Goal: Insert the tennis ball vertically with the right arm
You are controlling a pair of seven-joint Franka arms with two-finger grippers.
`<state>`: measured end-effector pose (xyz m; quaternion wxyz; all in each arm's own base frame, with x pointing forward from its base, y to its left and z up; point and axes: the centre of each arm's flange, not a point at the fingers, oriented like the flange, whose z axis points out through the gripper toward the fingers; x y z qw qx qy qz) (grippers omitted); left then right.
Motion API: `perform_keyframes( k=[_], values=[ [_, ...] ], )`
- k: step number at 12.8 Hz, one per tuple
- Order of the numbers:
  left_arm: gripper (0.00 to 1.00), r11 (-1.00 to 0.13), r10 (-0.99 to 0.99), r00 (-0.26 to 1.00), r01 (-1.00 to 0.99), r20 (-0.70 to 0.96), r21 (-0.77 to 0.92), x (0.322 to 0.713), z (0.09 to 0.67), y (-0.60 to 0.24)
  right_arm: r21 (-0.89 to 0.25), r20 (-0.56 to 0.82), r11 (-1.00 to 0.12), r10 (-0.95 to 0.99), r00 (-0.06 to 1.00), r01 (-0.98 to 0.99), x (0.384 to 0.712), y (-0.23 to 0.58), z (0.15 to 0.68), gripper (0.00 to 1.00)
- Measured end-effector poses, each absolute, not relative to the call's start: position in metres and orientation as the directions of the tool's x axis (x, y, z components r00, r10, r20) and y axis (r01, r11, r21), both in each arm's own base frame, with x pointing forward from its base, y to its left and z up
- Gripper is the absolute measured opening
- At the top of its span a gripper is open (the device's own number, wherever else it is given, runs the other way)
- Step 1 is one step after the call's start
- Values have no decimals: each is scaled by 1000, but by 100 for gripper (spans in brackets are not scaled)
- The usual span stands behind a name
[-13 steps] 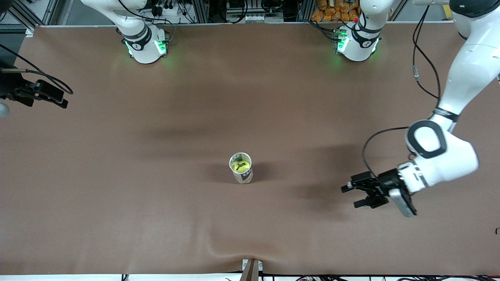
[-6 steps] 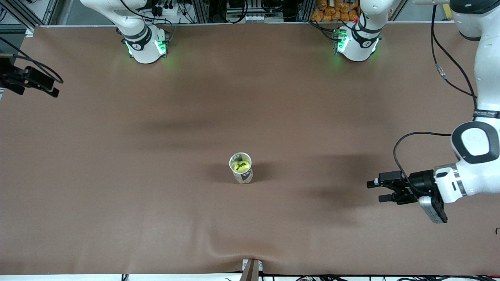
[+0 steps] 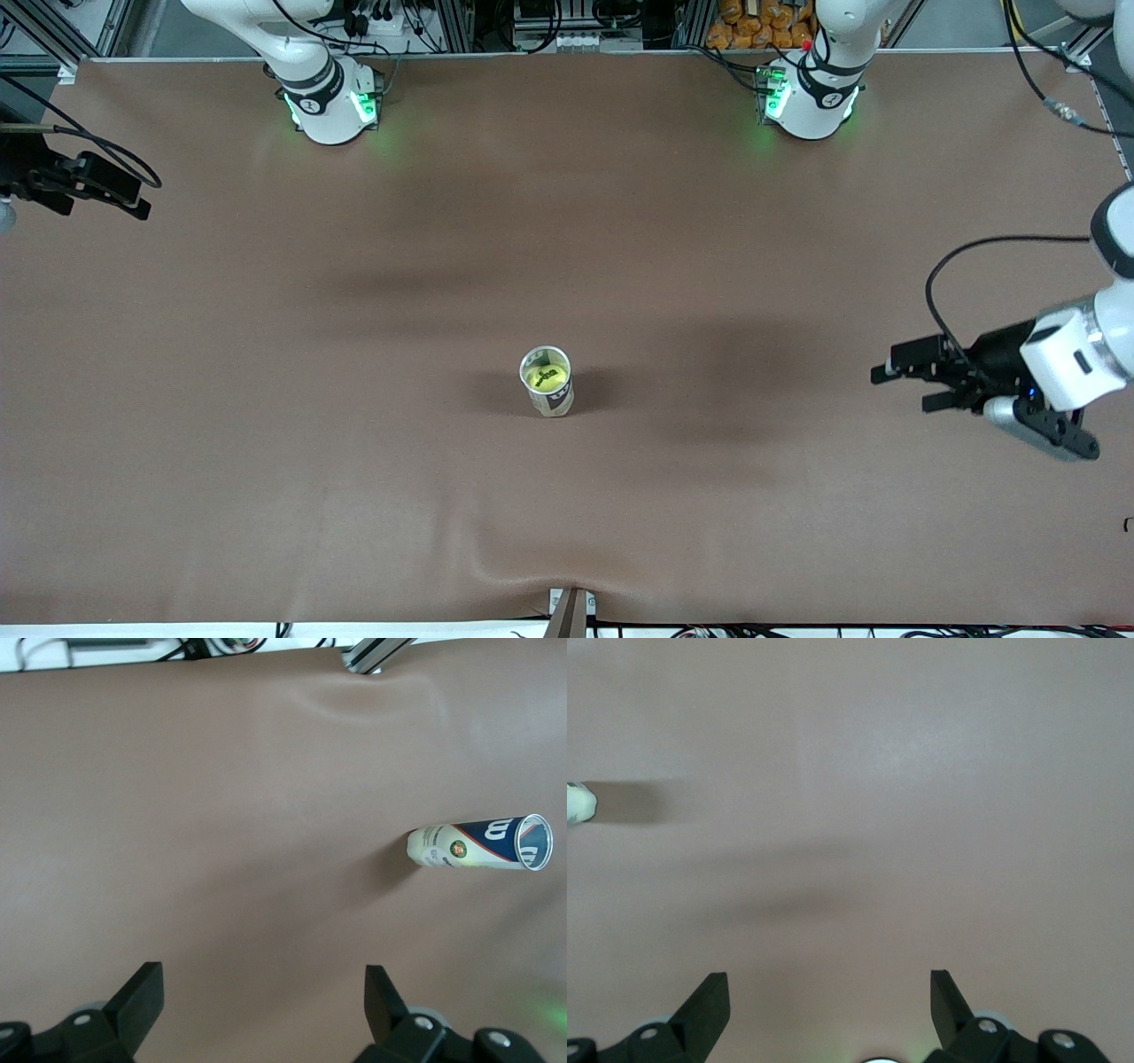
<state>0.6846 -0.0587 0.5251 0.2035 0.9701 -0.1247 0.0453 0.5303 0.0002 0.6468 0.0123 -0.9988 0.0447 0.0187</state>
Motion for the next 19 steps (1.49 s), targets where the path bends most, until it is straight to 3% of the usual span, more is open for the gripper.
perform_keyframes(
  k=[5,9,14,19],
  values=[
    [100,-953,-185,981,-193,54,236,637,590,-84,-28,21,-996,-87,996,-86,537,1,650,100],
    [100,-986,-115,988,-127,107,108,609,648,-52,-29,38,-997,-72,997,-71,539,3,650,100],
    [100,-993,-84,992,-92,90,80,602,654,-30,-27,27,-998,-54,998,-53,539,-7,644,100],
    [100,-998,-61,995,-58,74,-32,579,671,-65,-26,24,-998,-50,998,-50,539,-7,643,100]
  ],
)
